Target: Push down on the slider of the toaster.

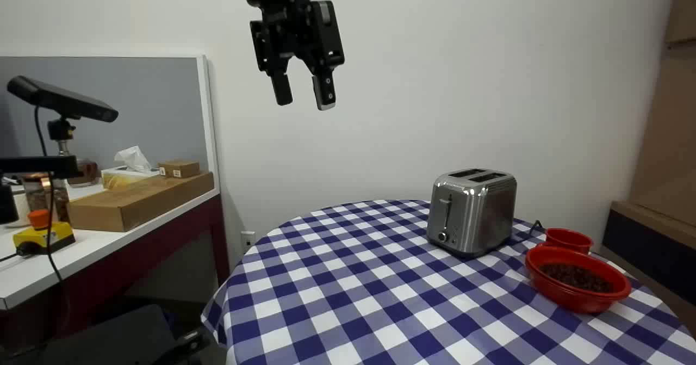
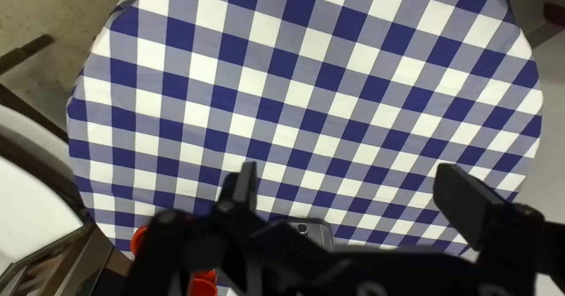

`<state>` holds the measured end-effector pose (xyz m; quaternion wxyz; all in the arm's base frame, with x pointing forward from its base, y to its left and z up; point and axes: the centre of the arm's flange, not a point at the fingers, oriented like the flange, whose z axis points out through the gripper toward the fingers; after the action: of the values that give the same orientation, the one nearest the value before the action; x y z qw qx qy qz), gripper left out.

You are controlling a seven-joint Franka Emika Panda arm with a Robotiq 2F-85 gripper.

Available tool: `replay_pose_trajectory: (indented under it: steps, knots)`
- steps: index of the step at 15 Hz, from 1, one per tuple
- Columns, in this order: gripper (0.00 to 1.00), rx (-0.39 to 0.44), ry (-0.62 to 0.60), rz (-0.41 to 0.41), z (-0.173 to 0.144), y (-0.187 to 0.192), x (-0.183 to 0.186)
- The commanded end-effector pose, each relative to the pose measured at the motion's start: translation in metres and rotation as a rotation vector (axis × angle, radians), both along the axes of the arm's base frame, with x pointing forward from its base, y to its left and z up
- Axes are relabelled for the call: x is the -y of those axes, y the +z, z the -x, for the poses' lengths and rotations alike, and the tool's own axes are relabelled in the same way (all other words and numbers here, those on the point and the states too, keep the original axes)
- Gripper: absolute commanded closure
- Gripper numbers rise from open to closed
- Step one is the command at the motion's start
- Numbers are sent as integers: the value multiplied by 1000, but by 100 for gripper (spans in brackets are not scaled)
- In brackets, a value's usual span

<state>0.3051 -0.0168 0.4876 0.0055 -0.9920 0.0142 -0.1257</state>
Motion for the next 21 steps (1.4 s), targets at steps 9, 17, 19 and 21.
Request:
replay_pose_trajectory:
  steps: [9,17,19,21]
  knots:
    - [0,0,0,0,0,0,0]
    - [0,335,-122,148,-78,-10,38]
    - [0,410,-129,215,-106,-18,50]
    - [0,452,-131,267,-134,-31,56]
